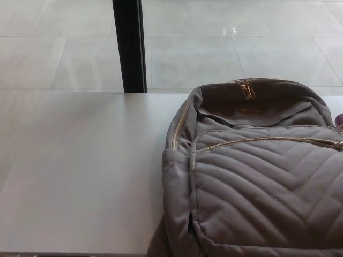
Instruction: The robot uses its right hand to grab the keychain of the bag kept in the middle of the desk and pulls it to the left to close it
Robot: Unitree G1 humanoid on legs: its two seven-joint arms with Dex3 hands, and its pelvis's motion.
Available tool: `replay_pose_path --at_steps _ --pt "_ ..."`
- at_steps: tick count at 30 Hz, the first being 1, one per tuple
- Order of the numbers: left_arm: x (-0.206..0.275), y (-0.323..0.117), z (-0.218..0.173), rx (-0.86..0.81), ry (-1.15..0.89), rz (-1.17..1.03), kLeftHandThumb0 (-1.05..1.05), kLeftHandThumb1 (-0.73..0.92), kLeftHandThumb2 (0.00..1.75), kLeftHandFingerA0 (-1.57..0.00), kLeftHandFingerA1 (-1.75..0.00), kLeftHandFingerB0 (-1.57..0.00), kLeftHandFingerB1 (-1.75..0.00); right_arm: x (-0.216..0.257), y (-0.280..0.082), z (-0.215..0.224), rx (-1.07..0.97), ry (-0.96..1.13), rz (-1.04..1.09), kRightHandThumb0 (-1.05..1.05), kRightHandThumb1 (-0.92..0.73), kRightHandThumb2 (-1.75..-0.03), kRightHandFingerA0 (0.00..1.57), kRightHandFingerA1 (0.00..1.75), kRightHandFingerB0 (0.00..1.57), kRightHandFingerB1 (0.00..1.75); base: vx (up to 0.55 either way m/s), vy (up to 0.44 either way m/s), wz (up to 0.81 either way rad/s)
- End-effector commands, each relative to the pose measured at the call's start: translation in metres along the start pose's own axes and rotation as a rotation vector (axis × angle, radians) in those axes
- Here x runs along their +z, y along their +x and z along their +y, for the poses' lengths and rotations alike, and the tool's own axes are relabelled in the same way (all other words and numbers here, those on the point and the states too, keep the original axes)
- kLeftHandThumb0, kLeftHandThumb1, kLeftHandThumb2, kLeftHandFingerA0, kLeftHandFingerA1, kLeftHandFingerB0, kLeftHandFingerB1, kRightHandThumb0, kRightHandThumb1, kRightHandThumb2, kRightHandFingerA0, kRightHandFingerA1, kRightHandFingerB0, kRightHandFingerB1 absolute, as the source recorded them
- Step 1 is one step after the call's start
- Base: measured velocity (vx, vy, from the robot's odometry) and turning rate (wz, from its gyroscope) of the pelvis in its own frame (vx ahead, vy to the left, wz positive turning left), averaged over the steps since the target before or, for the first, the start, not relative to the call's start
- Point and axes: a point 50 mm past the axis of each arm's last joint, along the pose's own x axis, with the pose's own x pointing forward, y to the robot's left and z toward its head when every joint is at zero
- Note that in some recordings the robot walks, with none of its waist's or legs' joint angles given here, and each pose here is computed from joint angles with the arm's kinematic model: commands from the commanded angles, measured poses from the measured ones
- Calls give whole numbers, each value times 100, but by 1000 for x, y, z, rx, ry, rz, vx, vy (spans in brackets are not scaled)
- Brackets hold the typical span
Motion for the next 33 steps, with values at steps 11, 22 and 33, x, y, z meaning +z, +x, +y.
replay_pose_path --at_steps 11,22,33 --pt "6 -5 6 -3 49 -18 -105 64 128 -76 -110 -56 -112 6 15 3 11 -451 -9 -91 -63 -101 0 19 8 31 0 0 0" --pt "3 -6 5 -16 42 -13 -105 65 127 -75 -109 -54 -111 2 21 -2 -18 -512 -18 -76 -58 -97 0 31 12 38 0 0 0" --pt "2 -5 4 -22 44 -7 -105 86 85 -75 -105 -55 -105 8 29 13 16 -679 -29 -38 -41 -102 5 55 0 48 0 0 0"
